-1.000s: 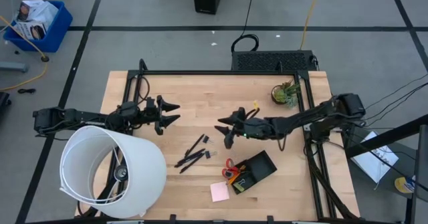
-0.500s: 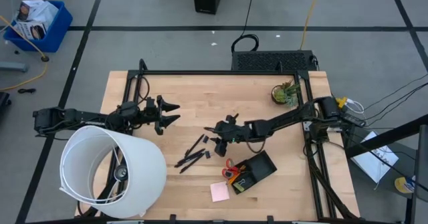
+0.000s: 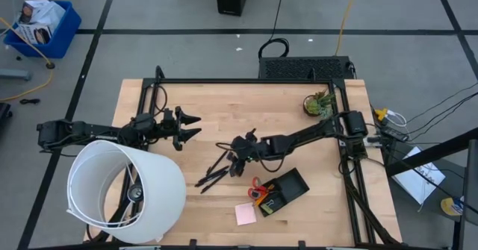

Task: Pick and place office supplies into organizer
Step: Put the black binder clip into the black desk organizer

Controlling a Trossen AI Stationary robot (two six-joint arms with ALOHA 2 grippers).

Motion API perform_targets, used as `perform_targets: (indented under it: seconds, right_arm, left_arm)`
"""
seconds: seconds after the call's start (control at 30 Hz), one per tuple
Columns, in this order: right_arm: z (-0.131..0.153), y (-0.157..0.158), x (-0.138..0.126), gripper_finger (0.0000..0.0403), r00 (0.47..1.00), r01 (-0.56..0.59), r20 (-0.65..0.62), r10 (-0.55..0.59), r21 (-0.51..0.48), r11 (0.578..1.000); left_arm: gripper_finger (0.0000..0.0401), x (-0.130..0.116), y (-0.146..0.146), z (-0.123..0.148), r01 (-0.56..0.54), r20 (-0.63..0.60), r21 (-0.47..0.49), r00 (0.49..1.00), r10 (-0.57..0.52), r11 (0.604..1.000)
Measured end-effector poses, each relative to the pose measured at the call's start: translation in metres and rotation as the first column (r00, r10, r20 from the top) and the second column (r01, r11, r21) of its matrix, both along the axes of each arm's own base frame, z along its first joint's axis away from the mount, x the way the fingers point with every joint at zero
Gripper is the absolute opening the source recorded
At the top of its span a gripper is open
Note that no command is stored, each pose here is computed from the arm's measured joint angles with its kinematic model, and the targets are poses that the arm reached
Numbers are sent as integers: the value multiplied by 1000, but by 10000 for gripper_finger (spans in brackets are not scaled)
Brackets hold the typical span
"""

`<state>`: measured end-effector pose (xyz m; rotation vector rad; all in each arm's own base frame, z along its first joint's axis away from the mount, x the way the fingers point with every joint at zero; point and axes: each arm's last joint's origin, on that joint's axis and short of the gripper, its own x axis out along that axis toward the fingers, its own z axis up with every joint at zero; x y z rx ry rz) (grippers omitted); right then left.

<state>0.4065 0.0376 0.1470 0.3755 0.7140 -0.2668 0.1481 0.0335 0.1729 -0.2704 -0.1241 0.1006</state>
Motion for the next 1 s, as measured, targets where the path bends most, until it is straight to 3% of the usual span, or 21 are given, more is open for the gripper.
perform_targets:
  seconds: [0.13, 0.3, 0.63, 1.0]
  right_arm:
    - [-1, -3, 1, 224, 999, -53, -10, 54, 55, 997]
    - [-2, -2, 0, 239, 998, -53, -22, 54, 51, 997]
    - [-30, 3, 4, 230, 997, -58, -57, 60, 44, 997]
    - [-26, 1, 11, 227, 998, -58, 11, 57, 50, 997]
  left_arm:
    - [253, 0, 0, 0, 0, -1, 0, 1000, 0, 1000]
    - [253, 0, 0, 0, 0, 1, 1, 1000, 0, 1000]
    - [253, 0, 0, 0, 0, 1, 0, 1000, 0, 1000]
    - [253, 0, 0, 0, 0, 1, 0, 1000, 0, 1000]
